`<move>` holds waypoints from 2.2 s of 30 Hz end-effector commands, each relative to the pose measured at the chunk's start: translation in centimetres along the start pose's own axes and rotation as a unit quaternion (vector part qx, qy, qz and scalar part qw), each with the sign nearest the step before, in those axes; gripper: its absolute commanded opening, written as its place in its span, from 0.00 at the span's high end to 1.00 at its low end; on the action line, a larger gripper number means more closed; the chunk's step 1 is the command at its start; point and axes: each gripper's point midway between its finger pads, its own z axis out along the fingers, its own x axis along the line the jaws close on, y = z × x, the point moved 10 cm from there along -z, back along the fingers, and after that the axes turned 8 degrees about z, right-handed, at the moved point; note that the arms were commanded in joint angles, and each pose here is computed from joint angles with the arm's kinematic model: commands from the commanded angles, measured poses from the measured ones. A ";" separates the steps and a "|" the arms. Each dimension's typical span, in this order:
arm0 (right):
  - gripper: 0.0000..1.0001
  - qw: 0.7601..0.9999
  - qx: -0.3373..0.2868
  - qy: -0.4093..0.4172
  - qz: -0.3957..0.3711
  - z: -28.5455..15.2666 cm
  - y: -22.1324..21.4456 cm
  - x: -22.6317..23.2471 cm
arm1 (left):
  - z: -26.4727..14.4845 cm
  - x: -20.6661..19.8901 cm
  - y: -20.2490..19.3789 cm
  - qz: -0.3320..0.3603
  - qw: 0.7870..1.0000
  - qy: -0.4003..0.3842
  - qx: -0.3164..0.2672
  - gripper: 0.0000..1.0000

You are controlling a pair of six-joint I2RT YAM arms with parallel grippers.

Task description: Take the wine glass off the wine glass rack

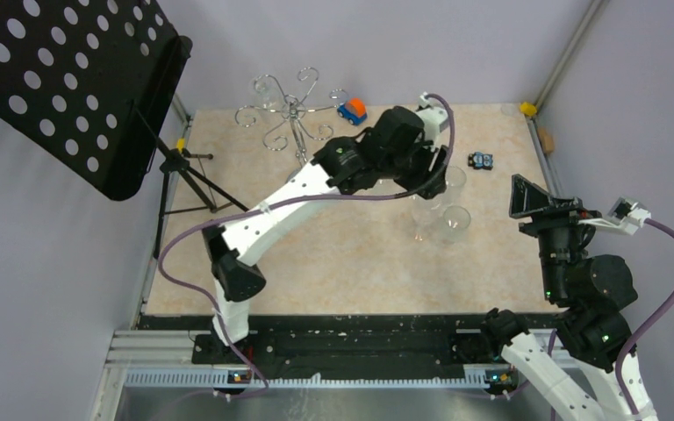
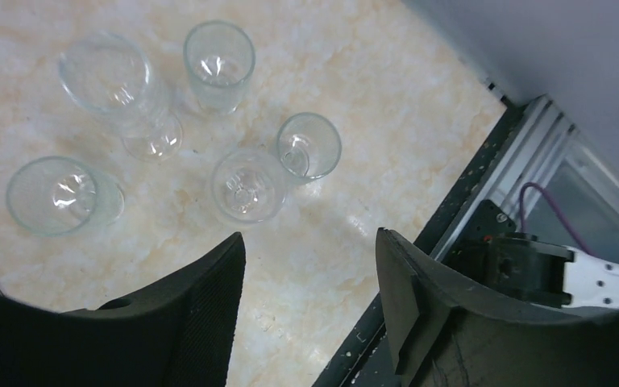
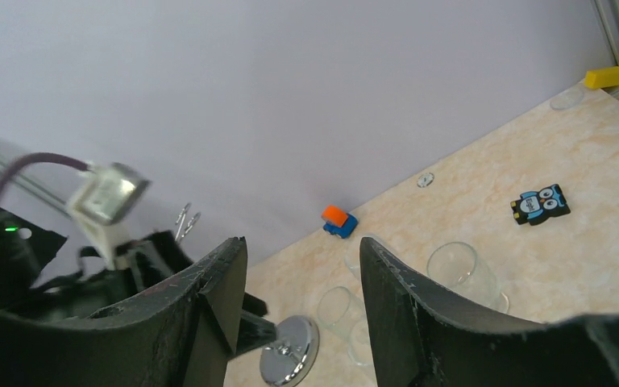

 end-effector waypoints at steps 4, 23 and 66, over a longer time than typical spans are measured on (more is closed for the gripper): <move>0.45 1.000 -0.015 0.019 0.016 -0.2 1.2 1.0 | -9.7 2.9 4.6 0.005 0.987 0.067 -0.146 0.31; 0.45 1.000 0.000 0.025 0.018 0.6 0.3 1.3 | -22.2 20.4 4.6 -0.192 0.821 0.439 -0.311 0.46; 0.45 1.000 -0.001 0.009 0.004 0.5 0.2 0.7 | -16.5 32.1 0.1 -0.359 0.801 0.397 -0.268 0.54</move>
